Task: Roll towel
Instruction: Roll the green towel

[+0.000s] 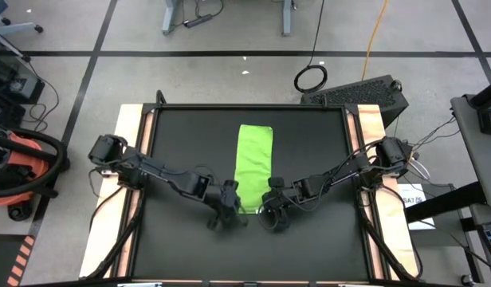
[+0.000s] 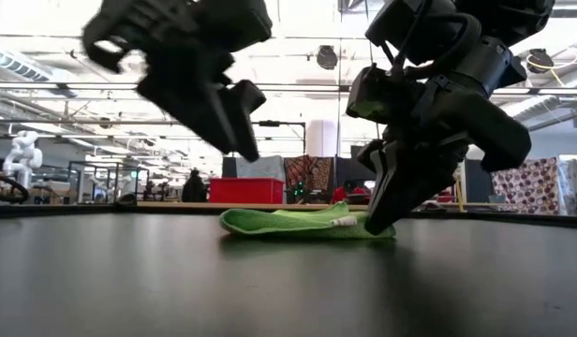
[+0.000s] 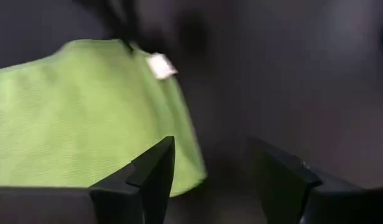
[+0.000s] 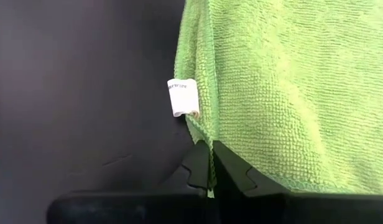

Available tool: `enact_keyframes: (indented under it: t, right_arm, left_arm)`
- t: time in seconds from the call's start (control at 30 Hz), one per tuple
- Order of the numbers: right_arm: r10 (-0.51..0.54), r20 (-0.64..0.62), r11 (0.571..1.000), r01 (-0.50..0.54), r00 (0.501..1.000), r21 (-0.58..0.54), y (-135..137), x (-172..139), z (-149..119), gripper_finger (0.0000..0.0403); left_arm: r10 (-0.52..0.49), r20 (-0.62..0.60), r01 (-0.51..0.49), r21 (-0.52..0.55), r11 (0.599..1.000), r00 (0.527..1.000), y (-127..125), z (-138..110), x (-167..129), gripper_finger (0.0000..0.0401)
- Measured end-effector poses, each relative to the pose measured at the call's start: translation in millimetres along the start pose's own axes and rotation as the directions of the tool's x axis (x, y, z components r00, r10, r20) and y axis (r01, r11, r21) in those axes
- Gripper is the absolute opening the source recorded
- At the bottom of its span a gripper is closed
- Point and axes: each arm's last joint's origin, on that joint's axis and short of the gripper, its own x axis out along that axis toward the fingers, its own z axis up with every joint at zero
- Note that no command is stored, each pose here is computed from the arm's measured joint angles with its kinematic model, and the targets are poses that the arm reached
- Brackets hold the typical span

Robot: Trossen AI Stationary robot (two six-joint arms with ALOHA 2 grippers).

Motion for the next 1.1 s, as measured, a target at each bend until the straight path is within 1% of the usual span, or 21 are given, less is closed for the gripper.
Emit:
enact_keyframes:
  t: [0.1,0.13,0.23,0.33,0.43,0.53,0.67,1.0,1.1]
  right_arm:
    - [0.010,0.000,1.000,-0.010,1.000,0.009,0.4,0.0,0.1,0.0000]
    - [0.010,0.000,1.000,-0.010,1.000,0.015,0.3,0.0,0.2,0.0000]
    - [0.009,0.001,1.000,-0.009,1.000,0.025,-1.0,0.1,0.4,0.0000]
    - [0.007,0.001,0.999,-0.007,1.000,0.031,-2.3,0.3,0.5,0.0000]
    - [0.004,0.004,0.999,-0.004,1.000,0.038,-4.2,0.4,1.1,0.0000]
    - [0.001,0.008,0.999,-0.001,1.000,0.049,-5.7,0.5,1.6,0.0000]
    - [0.001,0.008,0.999,-0.001,1.000,0.054,-5.7,0.5,1.6,0.0000]
    - [0.001,0.007,0.997,-0.001,1.000,0.071,-5.6,0.5,1.6,0.0000]
    - [0.004,0.007,0.997,-0.004,1.000,0.071,-5.5,0.5,1.5,0.0000]
  left_arm:
    - [-0.008,-0.029,0.009,0.043,0.999,1.000,-9.8,-8.4,4.1,0.0224]
    - [0.014,-0.040,-0.012,0.054,0.998,0.999,-12.3,-11.0,5.2,0.0231]
    - [0.122,-0.072,-0.113,0.118,0.987,0.990,-18.0,-19.2,8.8,0.0247]
    - [0.162,-0.078,-0.147,0.165,0.975,0.984,-19.1,-24.4,16.3,0.0251]
    - [0.168,-0.086,-0.152,0.171,0.973,0.982,-18.3,-28.5,26.3,0.0250]
    - [0.194,-0.102,-0.175,0.172,0.970,0.976,-17.3,-32.5,35.3,0.0242]
    - [0.191,-0.082,-0.176,0.168,0.970,0.978,-17.2,-32.5,43.6,0.0209]
    - [0.220,-0.053,-0.208,0.166,0.964,0.974,-16.0,-31.0,48.9,0.0094]
    - [0.224,-0.040,-0.217,0.134,0.967,0.974,-12.4,-29.7,48.9,0.0056]
